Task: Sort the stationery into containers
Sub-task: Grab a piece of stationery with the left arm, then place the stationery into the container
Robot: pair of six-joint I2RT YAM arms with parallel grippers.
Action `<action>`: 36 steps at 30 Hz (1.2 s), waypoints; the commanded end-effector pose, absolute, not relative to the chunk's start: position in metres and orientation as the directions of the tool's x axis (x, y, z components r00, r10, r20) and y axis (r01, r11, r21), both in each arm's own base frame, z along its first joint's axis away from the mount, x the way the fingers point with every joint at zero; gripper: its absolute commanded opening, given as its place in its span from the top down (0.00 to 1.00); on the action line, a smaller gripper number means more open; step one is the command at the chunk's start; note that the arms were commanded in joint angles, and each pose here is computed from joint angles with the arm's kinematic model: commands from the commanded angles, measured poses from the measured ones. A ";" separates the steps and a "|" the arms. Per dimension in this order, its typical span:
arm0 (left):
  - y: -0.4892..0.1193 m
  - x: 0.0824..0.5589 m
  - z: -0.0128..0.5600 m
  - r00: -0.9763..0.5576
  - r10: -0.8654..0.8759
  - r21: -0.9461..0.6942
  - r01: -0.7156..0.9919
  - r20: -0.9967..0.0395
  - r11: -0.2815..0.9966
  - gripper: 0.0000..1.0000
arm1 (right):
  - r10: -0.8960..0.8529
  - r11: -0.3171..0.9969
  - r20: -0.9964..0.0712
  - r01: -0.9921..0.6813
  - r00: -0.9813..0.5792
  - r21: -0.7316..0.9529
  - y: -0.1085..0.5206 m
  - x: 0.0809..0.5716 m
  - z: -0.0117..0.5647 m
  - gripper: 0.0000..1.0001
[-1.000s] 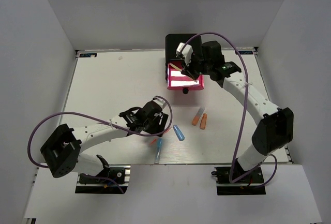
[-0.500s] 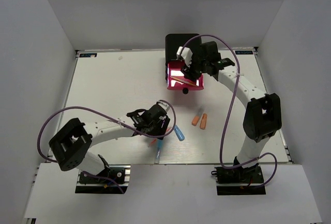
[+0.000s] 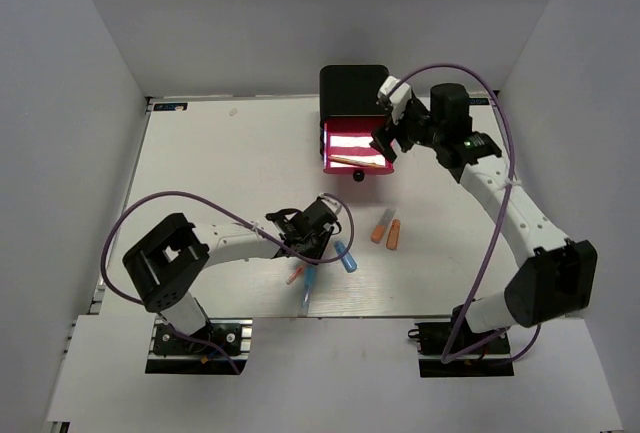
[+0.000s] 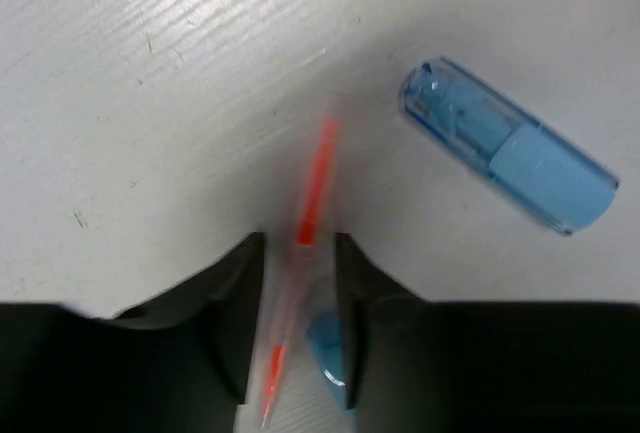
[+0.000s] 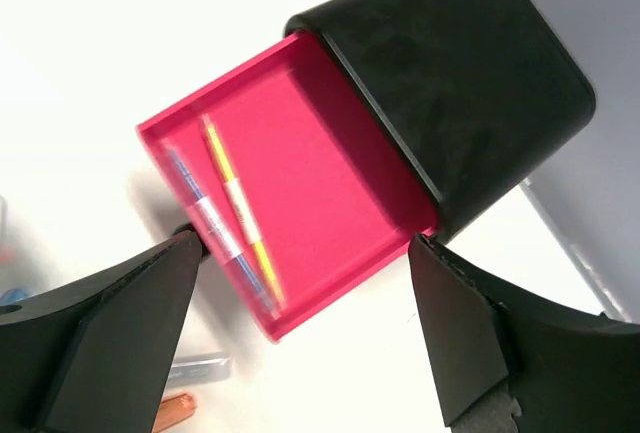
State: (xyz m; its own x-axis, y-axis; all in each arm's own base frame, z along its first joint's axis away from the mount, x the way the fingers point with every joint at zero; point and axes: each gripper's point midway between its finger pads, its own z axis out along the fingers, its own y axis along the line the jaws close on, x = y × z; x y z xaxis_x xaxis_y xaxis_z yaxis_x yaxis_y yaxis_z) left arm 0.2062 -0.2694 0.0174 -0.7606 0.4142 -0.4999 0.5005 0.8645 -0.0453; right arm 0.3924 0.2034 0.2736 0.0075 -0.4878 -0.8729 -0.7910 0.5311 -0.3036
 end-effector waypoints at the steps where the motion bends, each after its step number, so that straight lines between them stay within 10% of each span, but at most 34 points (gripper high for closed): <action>1: -0.277 0.212 0.019 -0.744 0.423 -0.033 0.511 -0.517 0.859 0.62 | -0.437 0.555 -0.899 -0.793 -0.020 -0.252 0.202 0.379 0.271 0.10; 11: -0.279 0.228 0.036 -0.678 0.468 0.018 0.558 -0.566 0.830 1.00 | -0.385 0.528 -0.919 -0.837 -0.087 -0.143 0.190 0.332 0.249 0.20; 18: -0.289 0.266 0.117 -0.454 0.499 0.137 0.623 -0.738 0.770 1.00 | -0.382 0.521 -0.917 -0.847 -0.116 -0.110 0.180 0.313 0.229 0.95; 36: -0.350 0.348 0.298 0.168 0.429 0.425 0.661 -0.887 0.619 0.94 | -0.356 0.498 -0.933 -0.855 -0.050 -0.144 0.162 0.268 0.215 0.95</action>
